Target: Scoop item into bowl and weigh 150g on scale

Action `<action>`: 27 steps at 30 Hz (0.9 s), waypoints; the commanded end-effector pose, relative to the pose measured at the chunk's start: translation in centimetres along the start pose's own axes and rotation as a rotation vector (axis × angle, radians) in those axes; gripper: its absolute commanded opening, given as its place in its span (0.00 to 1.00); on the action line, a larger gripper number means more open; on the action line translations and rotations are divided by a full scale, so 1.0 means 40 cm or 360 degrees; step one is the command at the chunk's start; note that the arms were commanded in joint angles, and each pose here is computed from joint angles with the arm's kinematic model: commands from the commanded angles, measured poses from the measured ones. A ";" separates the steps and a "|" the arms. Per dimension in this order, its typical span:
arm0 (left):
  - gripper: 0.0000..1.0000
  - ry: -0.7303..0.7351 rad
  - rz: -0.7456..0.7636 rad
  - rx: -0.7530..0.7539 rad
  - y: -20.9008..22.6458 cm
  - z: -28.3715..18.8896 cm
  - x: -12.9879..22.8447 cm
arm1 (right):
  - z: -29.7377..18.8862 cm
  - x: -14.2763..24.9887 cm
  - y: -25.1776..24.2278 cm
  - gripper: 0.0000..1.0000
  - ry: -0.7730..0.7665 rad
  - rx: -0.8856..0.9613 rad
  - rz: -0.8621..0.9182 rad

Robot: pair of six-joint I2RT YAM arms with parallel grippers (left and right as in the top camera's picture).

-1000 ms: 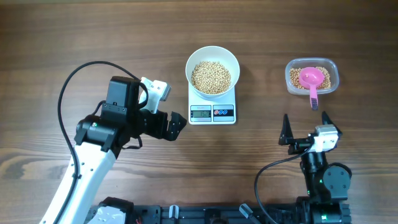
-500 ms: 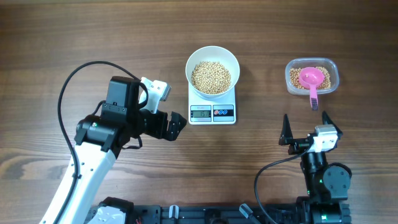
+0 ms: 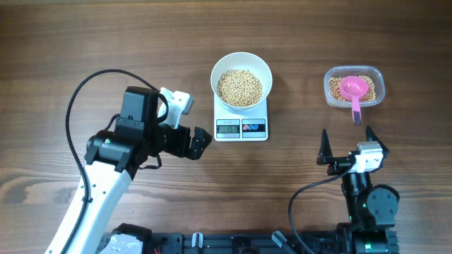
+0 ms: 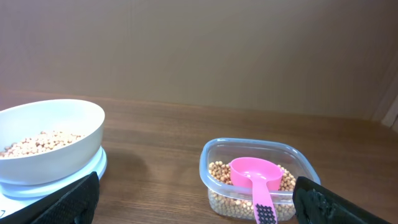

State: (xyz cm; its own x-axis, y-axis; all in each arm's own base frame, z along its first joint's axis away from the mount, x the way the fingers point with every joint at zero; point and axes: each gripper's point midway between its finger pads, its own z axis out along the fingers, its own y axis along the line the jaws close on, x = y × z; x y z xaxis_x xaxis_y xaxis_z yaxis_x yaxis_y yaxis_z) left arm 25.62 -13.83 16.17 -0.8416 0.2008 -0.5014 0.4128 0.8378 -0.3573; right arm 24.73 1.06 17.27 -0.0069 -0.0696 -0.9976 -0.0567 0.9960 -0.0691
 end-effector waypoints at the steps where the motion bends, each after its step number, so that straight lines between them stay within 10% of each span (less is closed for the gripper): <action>1: 1.00 0.0001 0.0026 -0.0008 0.006 0.001 -0.001 | -0.002 -0.008 -0.004 1.00 -0.0023 0.0020 -0.0015; 13: 1.00 -0.0036 0.0044 -0.0009 -0.003 -0.018 -0.002 | -0.002 -0.008 -0.004 1.00 -0.0023 0.0020 -0.0015; 27: 1.00 -0.0835 0.0305 -0.0299 0.044 -0.105 0.043 | -0.002 -0.008 -0.004 1.00 -0.0023 0.0020 -0.0015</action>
State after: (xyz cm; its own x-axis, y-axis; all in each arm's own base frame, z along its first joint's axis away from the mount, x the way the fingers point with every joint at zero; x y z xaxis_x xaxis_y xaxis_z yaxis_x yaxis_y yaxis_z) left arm 23.81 -11.48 19.22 -0.5316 0.1224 -0.8381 0.4743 0.8629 -0.1747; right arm 24.72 1.05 17.31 -0.0049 -0.0730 -0.9973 -0.0562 0.9958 -0.0726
